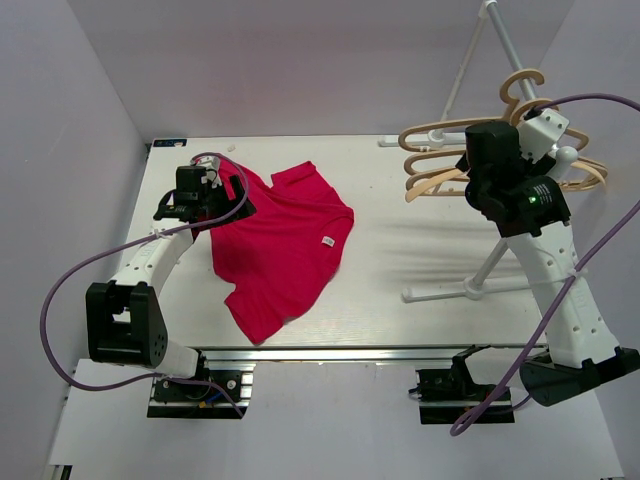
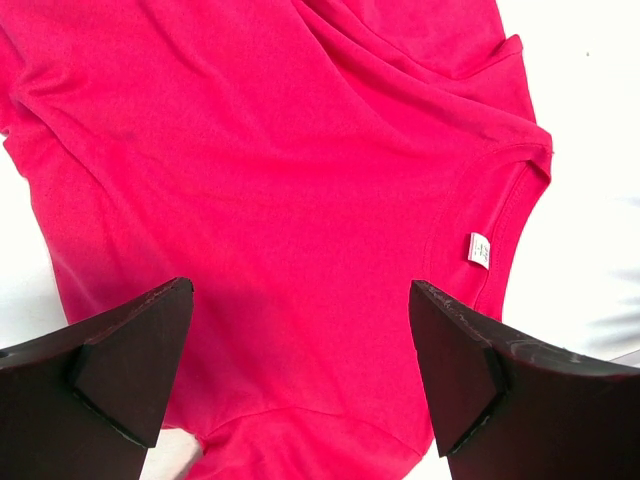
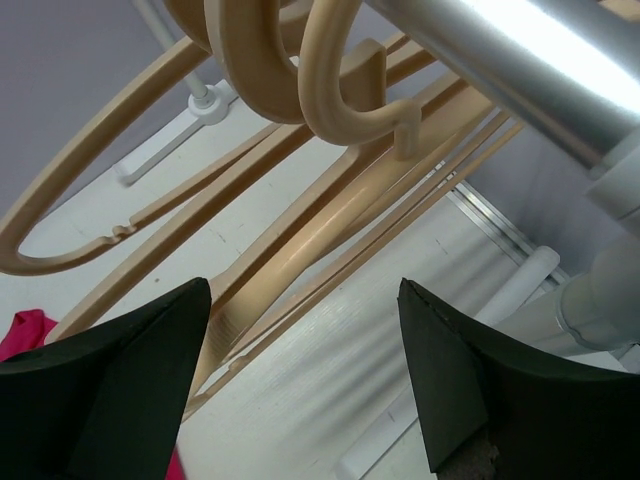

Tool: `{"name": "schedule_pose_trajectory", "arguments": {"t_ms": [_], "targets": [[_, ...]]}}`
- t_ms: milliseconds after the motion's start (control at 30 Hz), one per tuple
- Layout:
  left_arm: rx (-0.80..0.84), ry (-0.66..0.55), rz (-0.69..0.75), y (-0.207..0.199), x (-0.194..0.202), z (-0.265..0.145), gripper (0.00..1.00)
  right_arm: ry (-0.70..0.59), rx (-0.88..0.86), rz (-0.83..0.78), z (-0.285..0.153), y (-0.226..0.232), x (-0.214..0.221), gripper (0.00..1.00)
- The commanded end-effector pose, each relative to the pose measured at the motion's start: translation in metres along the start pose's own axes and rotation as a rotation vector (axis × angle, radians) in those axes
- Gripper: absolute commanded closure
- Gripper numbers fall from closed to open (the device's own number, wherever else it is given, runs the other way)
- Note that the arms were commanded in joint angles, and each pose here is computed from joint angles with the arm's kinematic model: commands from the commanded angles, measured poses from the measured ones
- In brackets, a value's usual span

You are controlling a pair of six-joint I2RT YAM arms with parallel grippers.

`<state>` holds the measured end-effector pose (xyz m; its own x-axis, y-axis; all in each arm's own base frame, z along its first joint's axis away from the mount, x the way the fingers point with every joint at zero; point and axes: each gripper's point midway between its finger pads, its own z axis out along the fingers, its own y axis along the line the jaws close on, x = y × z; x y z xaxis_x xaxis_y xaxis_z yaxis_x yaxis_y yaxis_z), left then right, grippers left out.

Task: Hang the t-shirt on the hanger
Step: Pick up the hanger from the clothesline.

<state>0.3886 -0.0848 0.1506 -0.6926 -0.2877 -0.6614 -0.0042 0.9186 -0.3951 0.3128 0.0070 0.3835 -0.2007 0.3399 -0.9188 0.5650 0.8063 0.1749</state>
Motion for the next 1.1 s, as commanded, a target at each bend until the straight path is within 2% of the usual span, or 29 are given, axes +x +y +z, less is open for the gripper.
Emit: {"name": "schedule_pose_trajectory", "arguments": {"t_ms": [0,233,500,733,967,1067], "targets": [[0.025,-0.046,0.023,-0.006,-0.011,-0.009,0.02,-0.049,0.030,0.078,0.004,-0.002,-0.011,0.20],[0.025,-0.038,0.018,-0.005,-0.010,-0.005,0.02,-0.036,0.064,0.068,0.010,-0.010,-0.003,0.32],[0.032,-0.027,0.017,-0.006,-0.007,-0.002,0.02,-0.026,0.111,0.055,0.017,-0.022,0.006,0.33],[0.030,-0.023,0.014,-0.004,-0.006,0.000,0.02,-0.038,0.130,0.044,0.024,-0.025,0.003,0.46],[0.029,-0.018,0.011,-0.005,-0.005,0.002,0.02,-0.051,0.073,0.061,0.018,-0.020,-0.005,0.64],[0.034,-0.015,0.009,-0.005,-0.005,0.003,0.02,-0.059,0.041,0.064,0.013,-0.020,-0.008,0.69]]}}
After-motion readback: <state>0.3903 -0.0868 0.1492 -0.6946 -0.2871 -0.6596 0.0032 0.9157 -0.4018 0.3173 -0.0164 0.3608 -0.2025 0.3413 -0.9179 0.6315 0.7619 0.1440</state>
